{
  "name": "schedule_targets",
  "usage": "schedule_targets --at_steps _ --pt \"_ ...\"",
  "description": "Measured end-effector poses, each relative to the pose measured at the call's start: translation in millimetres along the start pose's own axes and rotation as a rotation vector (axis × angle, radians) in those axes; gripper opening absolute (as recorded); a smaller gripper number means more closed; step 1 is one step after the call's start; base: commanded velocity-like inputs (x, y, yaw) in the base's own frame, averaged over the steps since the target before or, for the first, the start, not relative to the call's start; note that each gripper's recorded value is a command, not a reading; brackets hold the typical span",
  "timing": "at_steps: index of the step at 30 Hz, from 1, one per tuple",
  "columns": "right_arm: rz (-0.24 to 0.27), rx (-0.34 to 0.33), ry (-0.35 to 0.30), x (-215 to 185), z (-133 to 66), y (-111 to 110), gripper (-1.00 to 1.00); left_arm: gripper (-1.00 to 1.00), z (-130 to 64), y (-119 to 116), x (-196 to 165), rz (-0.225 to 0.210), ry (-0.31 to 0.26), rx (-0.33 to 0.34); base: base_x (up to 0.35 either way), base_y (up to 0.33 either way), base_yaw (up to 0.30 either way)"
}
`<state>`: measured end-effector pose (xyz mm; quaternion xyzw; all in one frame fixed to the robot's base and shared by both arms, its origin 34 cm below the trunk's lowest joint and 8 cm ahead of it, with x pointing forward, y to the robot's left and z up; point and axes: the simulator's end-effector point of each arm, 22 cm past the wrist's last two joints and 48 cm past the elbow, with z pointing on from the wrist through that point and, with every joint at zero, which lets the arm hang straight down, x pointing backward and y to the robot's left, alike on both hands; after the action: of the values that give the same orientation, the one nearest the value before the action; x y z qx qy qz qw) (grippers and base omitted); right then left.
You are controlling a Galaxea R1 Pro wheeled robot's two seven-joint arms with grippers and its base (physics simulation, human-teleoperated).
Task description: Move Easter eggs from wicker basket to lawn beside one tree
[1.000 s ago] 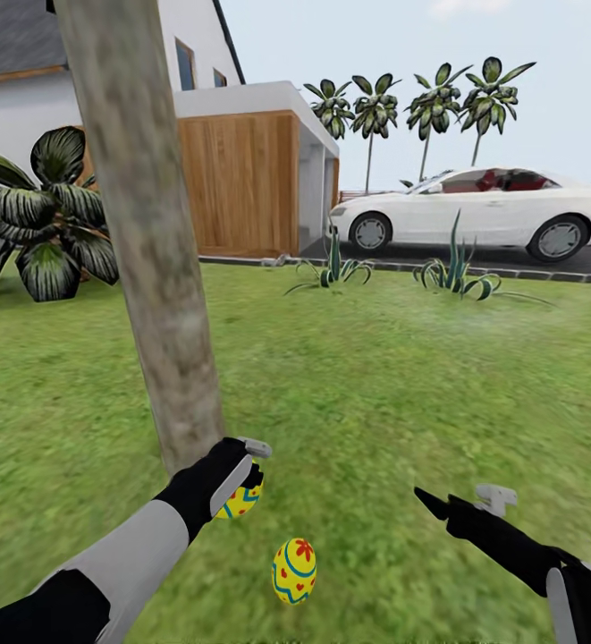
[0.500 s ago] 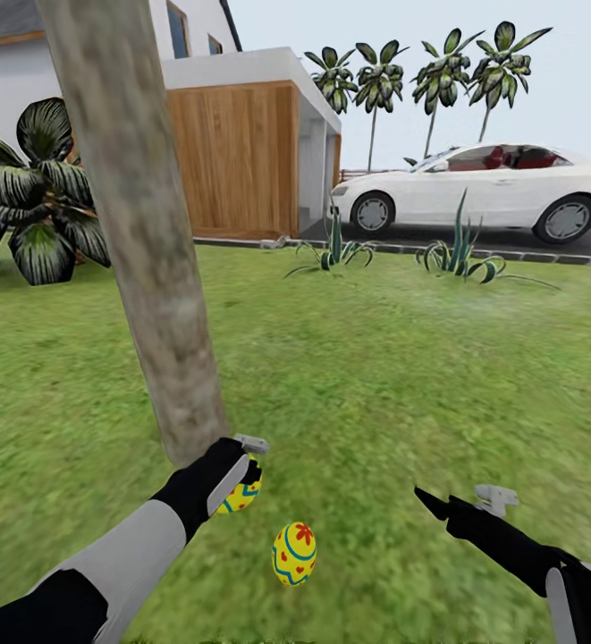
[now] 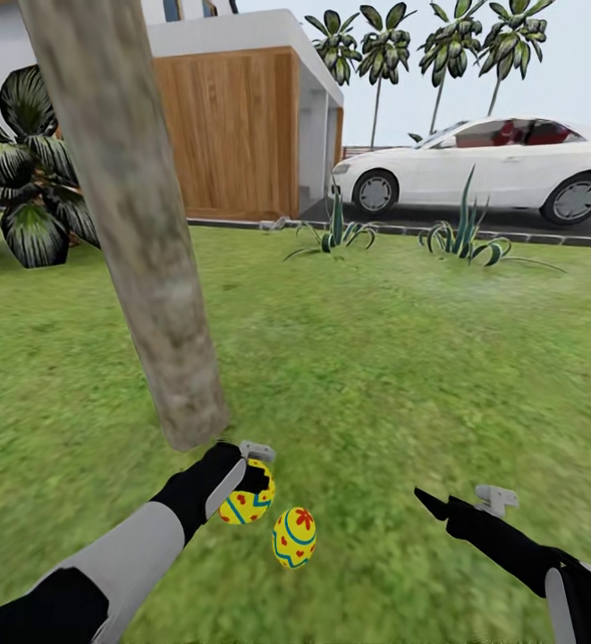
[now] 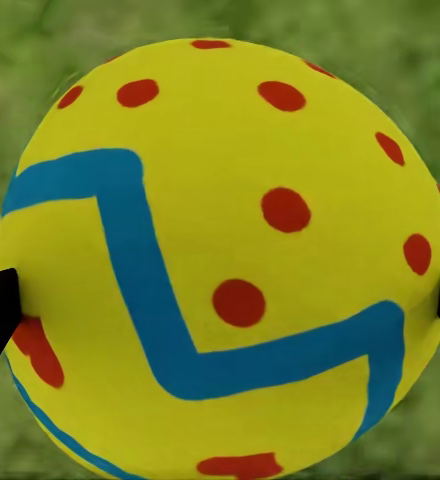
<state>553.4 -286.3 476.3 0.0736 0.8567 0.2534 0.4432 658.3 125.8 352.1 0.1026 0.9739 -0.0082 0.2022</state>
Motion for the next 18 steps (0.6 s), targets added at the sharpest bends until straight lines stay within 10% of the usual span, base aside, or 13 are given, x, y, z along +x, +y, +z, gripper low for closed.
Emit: schedule_targets --at_steps 18 --pt "0.033 0.016 0.041 24 14.2 -15 1.0 -1.0 39.9 29 35 -0.016 0.077 -0.035 0.0 0.0 0.015"
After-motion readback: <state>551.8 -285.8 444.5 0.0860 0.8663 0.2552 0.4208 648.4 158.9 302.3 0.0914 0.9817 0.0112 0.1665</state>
